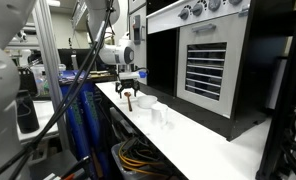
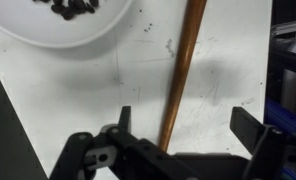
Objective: Use the brown spoon to stir the contents in the white bowl
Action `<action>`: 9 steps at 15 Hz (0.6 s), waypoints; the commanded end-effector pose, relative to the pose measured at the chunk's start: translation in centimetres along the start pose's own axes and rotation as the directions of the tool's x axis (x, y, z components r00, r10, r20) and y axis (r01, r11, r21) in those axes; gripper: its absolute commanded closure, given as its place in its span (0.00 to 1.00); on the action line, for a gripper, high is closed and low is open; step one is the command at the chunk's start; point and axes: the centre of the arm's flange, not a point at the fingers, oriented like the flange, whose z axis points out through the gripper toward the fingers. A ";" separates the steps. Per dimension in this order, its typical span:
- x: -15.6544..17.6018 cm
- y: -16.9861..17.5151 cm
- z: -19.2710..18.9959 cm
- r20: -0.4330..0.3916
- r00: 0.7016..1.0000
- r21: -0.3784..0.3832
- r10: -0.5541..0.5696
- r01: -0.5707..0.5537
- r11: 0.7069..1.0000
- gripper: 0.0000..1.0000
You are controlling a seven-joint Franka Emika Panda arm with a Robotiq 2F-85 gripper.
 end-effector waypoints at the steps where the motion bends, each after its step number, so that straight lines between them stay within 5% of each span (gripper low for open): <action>1: 1.6 0.3 0.5 0.036 0.999 0.006 0.010 -0.010 1.000 0.00; 9: 2.1 -0.1 1.2 0.062 0.997 0.008 0.037 -0.037 0.999 0.00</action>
